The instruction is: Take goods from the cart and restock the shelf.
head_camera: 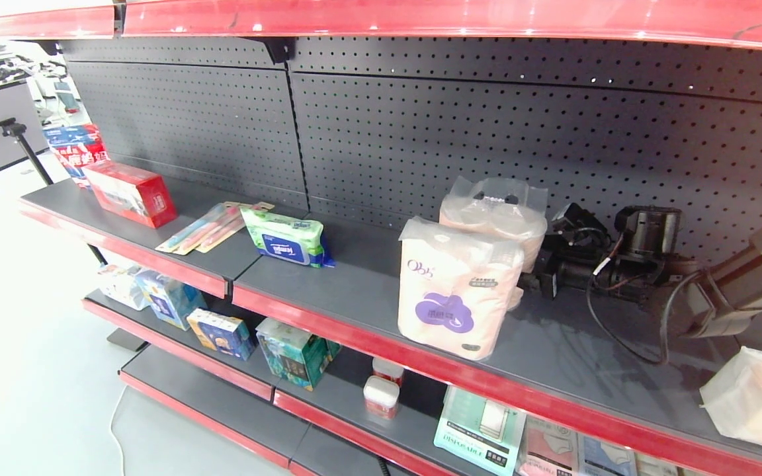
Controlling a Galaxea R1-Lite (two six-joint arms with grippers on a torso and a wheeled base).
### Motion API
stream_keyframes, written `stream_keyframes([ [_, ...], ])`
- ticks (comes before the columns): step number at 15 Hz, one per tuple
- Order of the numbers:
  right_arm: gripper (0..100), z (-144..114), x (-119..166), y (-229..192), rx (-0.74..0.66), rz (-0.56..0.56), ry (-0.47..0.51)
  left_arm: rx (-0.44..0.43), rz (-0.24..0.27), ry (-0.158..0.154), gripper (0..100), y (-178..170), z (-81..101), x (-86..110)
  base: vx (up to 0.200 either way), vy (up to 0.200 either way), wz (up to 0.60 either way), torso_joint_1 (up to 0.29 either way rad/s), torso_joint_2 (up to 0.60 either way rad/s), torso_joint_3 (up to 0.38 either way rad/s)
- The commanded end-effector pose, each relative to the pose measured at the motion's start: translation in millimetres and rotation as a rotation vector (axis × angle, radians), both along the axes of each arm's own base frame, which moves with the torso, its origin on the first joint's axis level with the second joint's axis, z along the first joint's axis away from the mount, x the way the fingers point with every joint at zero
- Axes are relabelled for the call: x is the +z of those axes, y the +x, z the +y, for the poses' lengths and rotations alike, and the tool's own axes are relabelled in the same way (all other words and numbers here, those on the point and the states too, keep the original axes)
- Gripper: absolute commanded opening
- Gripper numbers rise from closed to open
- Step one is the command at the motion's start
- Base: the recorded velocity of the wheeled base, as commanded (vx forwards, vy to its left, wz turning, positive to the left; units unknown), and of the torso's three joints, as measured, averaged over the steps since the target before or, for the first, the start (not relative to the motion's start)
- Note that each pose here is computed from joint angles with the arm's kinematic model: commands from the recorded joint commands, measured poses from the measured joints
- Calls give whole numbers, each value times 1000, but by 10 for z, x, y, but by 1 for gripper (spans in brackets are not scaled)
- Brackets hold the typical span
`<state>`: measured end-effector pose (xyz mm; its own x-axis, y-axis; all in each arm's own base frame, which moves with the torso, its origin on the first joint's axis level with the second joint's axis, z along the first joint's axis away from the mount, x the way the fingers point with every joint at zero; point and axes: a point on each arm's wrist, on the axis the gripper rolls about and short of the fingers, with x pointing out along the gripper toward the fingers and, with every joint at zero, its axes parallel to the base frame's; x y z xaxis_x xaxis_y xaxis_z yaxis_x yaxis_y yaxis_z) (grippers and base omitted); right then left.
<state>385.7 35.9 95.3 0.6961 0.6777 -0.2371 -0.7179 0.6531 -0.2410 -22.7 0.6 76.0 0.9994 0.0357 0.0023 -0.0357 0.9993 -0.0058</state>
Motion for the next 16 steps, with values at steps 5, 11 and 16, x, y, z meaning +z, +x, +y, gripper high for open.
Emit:
stream_keyframes([
  [5,100,-74,112,-29,-17,-37,0,1,-1,0,100,0,0,0,0,0,0,0,0,0],
  [11,100,-237,235,-213,-57,-42,1,1,-1,0,100,0,0,0,0,0,0,0,0,0],
  [16,100,-433,336,-369,-111,-52,2,1,-1,0,100,0,0,0,0,0,0,0,0,0],
])
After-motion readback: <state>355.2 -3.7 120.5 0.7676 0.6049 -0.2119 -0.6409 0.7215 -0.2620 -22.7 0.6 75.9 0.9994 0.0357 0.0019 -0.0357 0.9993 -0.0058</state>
